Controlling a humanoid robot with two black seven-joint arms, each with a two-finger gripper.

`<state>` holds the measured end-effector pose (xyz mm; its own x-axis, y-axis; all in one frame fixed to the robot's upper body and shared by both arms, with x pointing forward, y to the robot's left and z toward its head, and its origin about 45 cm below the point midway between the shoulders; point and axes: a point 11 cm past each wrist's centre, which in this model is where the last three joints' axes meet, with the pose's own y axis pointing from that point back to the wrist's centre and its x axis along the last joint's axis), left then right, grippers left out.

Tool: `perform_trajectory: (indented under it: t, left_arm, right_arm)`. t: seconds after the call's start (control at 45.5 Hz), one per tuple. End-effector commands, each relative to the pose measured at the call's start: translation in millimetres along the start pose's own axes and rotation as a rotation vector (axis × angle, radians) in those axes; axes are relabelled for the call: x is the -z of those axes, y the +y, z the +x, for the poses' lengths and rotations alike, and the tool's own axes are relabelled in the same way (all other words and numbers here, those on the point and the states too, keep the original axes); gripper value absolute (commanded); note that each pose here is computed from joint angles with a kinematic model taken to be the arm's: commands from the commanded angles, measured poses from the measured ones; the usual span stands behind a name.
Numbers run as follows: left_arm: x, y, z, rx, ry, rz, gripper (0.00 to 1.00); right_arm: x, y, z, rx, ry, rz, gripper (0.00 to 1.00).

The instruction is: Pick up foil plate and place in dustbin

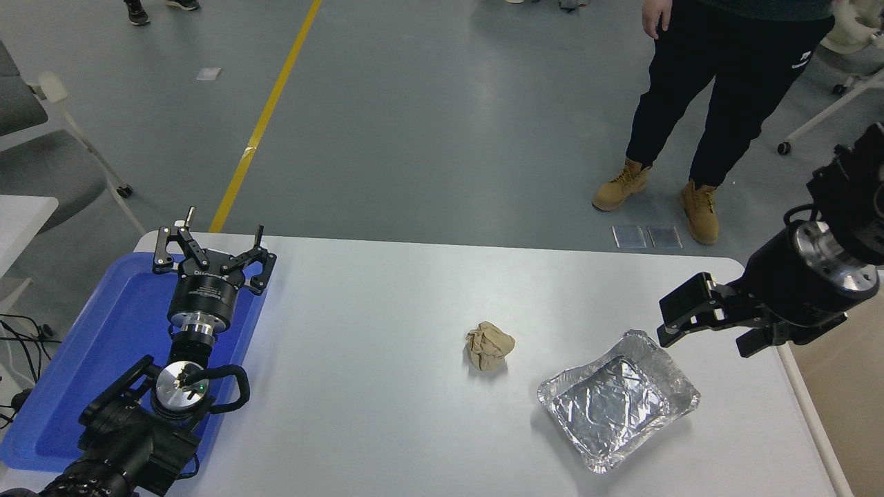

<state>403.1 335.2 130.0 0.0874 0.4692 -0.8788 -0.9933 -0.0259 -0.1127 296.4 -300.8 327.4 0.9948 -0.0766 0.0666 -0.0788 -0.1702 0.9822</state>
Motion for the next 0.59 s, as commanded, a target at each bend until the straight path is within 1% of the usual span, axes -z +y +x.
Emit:
perform_trajectory:
  t: [0.0, 0.176, 0.286, 0.396, 0.571]
  left_arm:
    - [0, 0, 0, 0.000, 0.000, 0.000, 1.00]
    - [0, 0, 0, 0.000, 0.000, 0.000, 1.00]
    - [0, 0, 0, 0.000, 0.000, 0.000, 1.00]
    - [1, 0, 0, 0.000, -0.001, 0.003, 1.00]
    - [1, 0, 0, 0.000, -0.001, 0.003, 1.00]
  right_arm:
    - [-33, -18, 0, -0.012, -0.104, 0.036, 1.00]
    - [-72, -37, -8, -0.004, -0.216, 0.020, 1.00]
    - [-82, -59, -12, -0.015, -0.252, 0.035, 1.00]
    - [-94, -82, -21, -0.041, -0.284, -0.014, 1.00]
    - [-99, -114, -34, -0.056, -0.331, -0.022, 1.00]
